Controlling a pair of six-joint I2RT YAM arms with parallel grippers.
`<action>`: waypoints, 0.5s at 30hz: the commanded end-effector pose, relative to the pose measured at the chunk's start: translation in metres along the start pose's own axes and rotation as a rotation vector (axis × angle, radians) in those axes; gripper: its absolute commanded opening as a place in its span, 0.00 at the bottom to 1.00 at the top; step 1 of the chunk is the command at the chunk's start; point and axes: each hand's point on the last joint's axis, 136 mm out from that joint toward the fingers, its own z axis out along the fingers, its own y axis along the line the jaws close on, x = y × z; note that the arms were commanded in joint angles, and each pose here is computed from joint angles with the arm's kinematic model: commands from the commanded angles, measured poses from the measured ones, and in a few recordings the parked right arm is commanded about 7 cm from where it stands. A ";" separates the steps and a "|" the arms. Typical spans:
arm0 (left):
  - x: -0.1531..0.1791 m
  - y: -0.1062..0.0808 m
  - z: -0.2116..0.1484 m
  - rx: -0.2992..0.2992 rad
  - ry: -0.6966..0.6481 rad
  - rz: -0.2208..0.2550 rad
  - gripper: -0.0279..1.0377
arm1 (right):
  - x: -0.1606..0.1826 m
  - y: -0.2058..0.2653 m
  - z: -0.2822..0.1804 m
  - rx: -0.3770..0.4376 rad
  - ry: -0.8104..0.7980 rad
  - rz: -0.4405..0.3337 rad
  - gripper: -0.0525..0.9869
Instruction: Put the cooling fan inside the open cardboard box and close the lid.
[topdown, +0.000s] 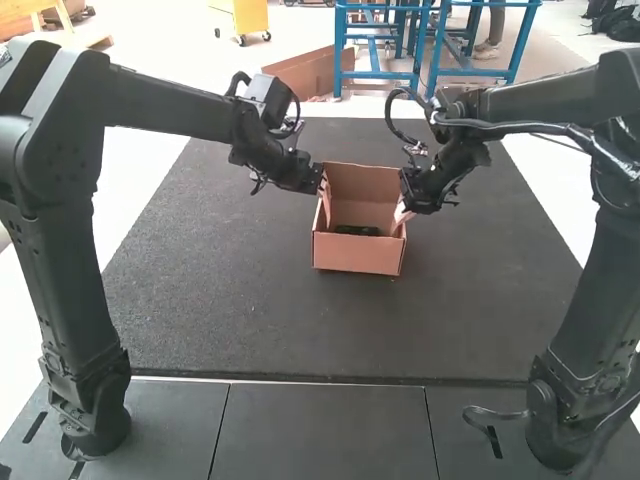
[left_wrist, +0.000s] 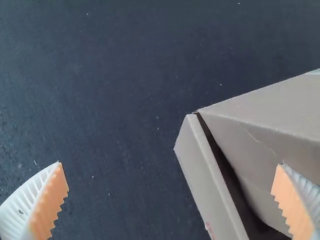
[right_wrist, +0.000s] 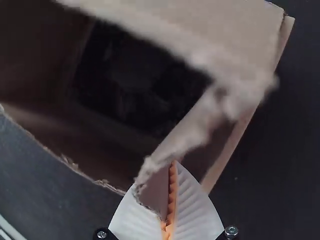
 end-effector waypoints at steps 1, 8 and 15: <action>-0.024 -0.015 -0.029 0.037 -0.073 0.021 0.94 | -0.003 0.004 -0.008 0.032 -0.026 -0.020 0.03; -0.009 -0.012 -0.042 0.027 -0.004 0.051 0.94 | -0.001 0.001 -0.005 0.095 -0.017 -0.040 0.03; 0.011 0.008 -0.064 -0.005 0.088 0.109 0.94 | 0.002 0.010 -0.006 0.119 -0.004 -0.047 0.06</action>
